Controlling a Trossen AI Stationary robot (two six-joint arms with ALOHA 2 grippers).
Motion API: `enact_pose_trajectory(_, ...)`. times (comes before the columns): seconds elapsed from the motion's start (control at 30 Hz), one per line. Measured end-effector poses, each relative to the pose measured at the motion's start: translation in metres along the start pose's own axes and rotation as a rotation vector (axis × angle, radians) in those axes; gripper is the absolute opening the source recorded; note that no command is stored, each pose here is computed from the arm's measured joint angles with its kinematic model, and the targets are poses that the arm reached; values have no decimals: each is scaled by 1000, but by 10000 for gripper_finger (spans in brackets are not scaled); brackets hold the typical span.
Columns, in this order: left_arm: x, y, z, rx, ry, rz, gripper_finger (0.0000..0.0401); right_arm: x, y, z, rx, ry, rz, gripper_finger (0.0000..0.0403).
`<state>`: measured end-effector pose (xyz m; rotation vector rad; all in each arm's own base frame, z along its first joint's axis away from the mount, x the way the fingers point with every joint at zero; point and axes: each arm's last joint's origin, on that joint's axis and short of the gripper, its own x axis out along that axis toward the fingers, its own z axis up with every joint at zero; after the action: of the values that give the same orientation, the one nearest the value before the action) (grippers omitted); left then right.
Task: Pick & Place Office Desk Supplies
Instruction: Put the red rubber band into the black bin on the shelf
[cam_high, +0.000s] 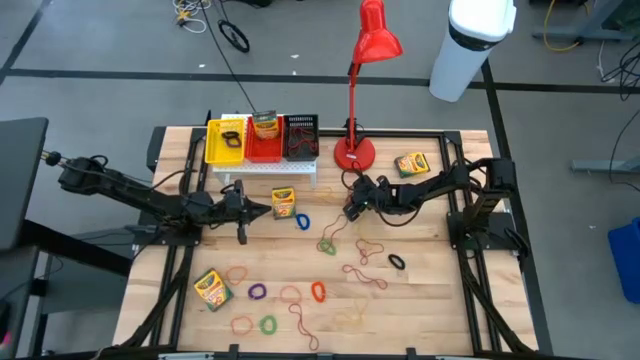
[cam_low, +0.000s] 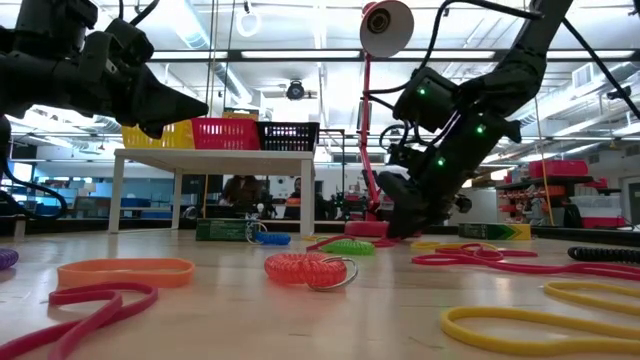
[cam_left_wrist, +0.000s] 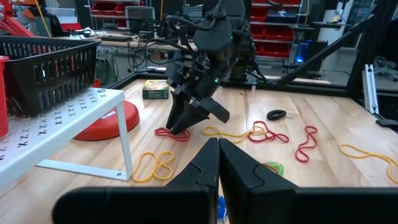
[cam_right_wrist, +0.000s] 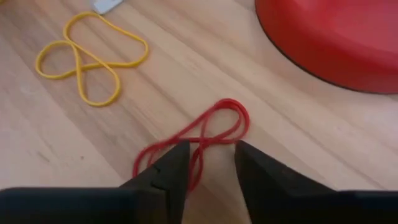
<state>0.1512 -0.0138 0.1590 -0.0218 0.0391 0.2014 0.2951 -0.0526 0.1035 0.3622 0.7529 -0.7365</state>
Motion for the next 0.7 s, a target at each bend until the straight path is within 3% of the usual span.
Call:
enact_pose_trajectory(0.3, 0, 0, 0, 0, 0, 0, 10, 0, 2, 1, -69, -9, 24, 9)
enact_pose_trajectory(0.57, 0, 0, 0, -1, -1, 0, 10, -2, 5, 1, -96, -23, 36, 18)
enact_pose_trajectory(0.7, 0, 0, 0, -1, -1, 0, 10, -10, 22, 5, -155, -63, 58, 7)
